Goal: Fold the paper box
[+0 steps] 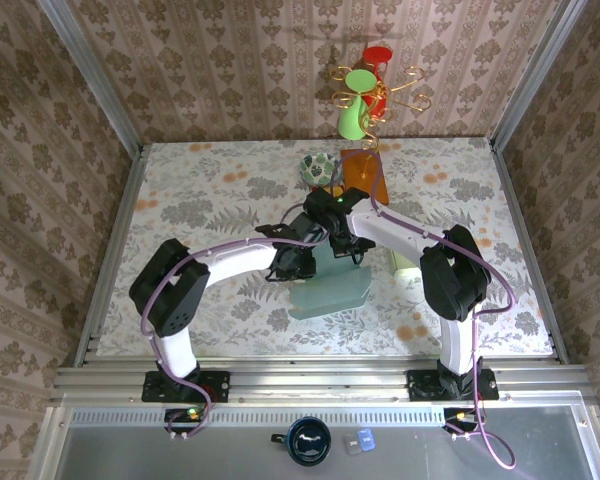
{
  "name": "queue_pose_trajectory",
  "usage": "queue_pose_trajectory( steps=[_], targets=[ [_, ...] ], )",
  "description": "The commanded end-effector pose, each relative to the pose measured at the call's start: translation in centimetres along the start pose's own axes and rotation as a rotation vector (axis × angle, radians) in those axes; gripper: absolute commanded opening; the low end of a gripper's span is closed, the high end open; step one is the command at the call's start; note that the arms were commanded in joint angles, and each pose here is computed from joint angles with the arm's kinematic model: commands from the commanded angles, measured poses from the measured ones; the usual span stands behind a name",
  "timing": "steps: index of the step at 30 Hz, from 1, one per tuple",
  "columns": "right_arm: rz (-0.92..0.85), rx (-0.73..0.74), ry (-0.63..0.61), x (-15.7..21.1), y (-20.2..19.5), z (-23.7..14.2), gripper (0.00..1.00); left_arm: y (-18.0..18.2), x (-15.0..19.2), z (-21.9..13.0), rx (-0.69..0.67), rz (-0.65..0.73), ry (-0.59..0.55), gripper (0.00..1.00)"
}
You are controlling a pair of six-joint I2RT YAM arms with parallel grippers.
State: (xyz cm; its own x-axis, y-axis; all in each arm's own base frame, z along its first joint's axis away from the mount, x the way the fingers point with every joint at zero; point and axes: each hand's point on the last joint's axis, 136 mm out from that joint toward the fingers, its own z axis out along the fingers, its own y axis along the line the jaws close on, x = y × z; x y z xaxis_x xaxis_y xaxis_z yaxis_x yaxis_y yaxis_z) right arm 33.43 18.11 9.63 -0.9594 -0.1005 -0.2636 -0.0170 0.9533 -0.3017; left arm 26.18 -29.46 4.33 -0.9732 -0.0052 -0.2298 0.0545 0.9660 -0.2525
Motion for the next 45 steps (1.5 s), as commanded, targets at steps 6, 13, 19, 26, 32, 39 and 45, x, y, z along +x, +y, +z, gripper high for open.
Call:
queue_pose_trajectory(
  steps=[6,13,19,26,32,39,45],
  targets=[
    [-0.05,0.122,-0.044,0.7,-0.4,-0.3,0.0,-0.8,-3.8,-2.9,0.112,-0.002,-0.081,0.26],
    [-0.052,0.12,-0.042,0.6,-0.3,-0.3,0.0,-2.5,-4.9,-2.4,0.199,0.027,-0.08,0.28],
    [-0.057,0.122,-0.042,0.5,-0.2,-0.3,0.0,-2.4,-4.8,-2.1,0.201,0.032,-0.069,0.28],
    [-0.06,0.119,-0.037,0.6,0.0,-0.1,0.0,-2.2,-6.2,-1.8,0.225,-0.002,-0.093,0.29],
    [-0.06,0.114,-0.034,0.5,0.1,0.0,0.0,-2.3,-7.5,-1.3,0.228,-0.008,-0.095,0.3],
    [-0.065,0.114,-0.03,0.5,0.2,0.0,0.0,-2.1,-9.1,-1.1,0.203,-0.007,-0.119,0.3],
    [-0.06,0.113,-0.033,0.3,0.1,-0.1,0.0,-1.4,-8.3,-0.8,0.155,0.011,-0.098,0.26]
  ],
)
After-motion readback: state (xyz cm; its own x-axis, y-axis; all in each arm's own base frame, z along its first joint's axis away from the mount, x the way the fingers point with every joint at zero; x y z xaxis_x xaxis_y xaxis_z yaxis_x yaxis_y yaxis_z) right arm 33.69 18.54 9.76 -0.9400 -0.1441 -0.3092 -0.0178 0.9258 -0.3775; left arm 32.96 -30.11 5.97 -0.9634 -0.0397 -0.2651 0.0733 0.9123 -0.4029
